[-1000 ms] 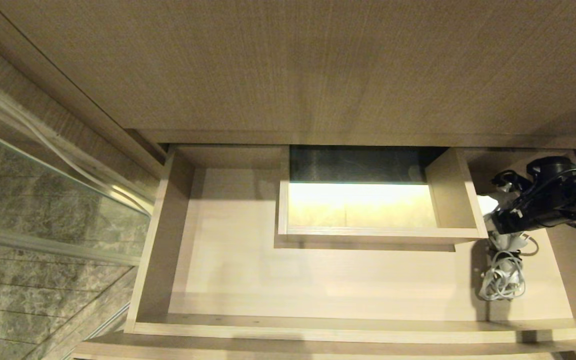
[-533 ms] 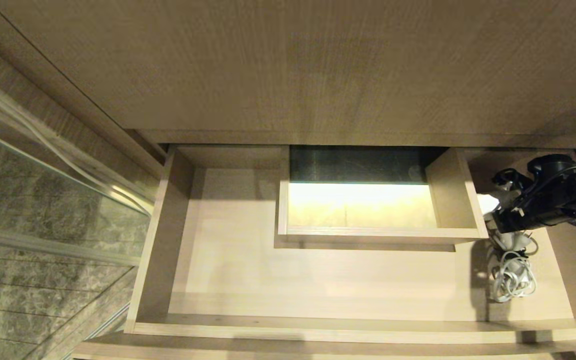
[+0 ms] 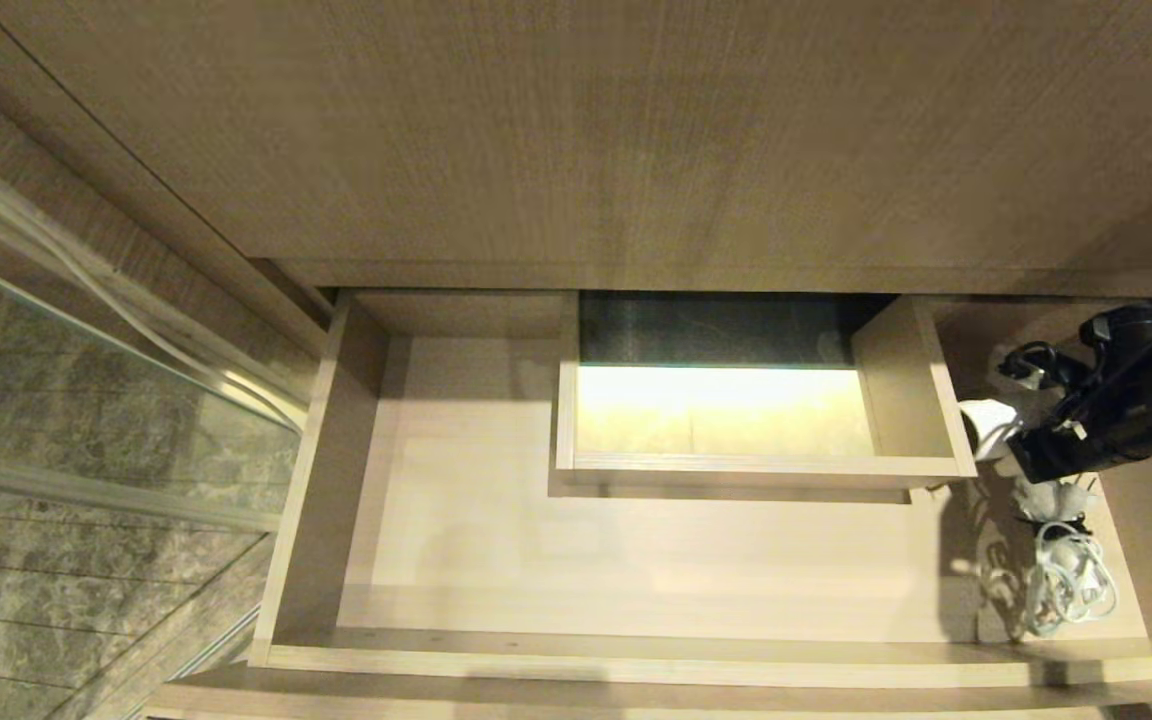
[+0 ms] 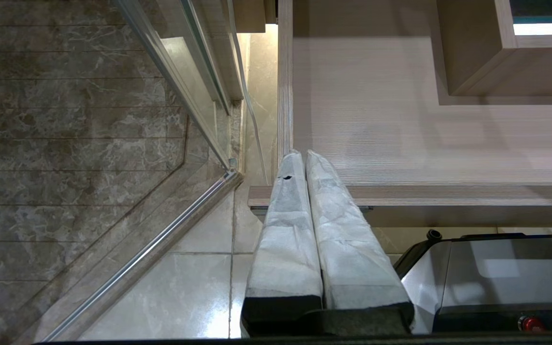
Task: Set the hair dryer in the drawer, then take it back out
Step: Take the hairdryer out
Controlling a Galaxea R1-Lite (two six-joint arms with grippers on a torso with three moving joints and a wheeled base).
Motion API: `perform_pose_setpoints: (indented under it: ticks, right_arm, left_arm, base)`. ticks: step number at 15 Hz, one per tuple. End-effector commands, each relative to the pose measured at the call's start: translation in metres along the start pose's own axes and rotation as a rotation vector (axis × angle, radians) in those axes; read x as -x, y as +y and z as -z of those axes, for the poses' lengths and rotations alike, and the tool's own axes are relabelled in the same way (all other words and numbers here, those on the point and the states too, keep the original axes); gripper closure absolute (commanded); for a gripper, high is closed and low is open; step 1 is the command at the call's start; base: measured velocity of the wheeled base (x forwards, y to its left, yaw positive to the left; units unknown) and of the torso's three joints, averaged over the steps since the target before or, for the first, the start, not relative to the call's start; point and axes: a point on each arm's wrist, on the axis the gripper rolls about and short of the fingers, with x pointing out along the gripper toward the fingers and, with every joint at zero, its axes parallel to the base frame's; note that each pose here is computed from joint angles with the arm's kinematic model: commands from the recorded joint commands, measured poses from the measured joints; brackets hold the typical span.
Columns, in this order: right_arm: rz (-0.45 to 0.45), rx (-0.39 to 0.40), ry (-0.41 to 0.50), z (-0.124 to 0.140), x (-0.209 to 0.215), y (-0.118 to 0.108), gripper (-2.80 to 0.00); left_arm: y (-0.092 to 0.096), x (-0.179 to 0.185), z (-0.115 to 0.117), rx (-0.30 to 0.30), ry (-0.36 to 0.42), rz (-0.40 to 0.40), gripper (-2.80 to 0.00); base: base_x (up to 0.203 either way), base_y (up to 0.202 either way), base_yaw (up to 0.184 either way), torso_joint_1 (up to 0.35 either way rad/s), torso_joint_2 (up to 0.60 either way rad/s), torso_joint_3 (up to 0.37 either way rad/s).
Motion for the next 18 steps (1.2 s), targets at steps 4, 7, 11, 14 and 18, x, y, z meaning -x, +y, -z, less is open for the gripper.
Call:
perform_pose_setpoints:
  ticks: [4, 7, 11, 14, 18]
  right_arm:
    - [-0.006, 0.048, 0.016, 0.013, 0.041, 0.008, 0.00]
    - [0.000, 0.054, 0.006, 0.020, 0.062, 0.013, 0.00]
    - [0.037, 0.080, -0.041, 0.040, 0.117, 0.027, 0.00]
    - [0.076, 0.098, -0.119, 0.055, 0.161, 0.040, 0.00]
    - [0.167, 0.142, -0.280, 0.081, 0.237, 0.060, 0.00]
  left_arm:
    - [0.000, 0.000, 0.000, 0.001, 0.001, 0.000, 0.00]
    - [0.000, 0.000, 0.000, 0.000, 0.000, -0.001, 0.00]
    - [0.000, 0.000, 0.000, 0.000, 0.000, -0.001, 0.00]
    - [0.000, 0.000, 0.000, 0.001, 0.001, -0.001, 0.00]
    - [0.000, 0.000, 0.000, 0.000, 0.000, 0.000, 0.00]
  base:
    - [0.000, 0.000, 0.000, 0.000, 0.00, 0.000]
    - [0.000, 0.000, 0.000, 0.000, 0.00, 0.000]
    - [0.000, 0.000, 0.000, 0.000, 0.00, 0.000]
    - [0.000, 0.000, 0.000, 0.000, 0.00, 0.000]
    - [0.000, 0.000, 0.000, 0.000, 0.00, 0.000]
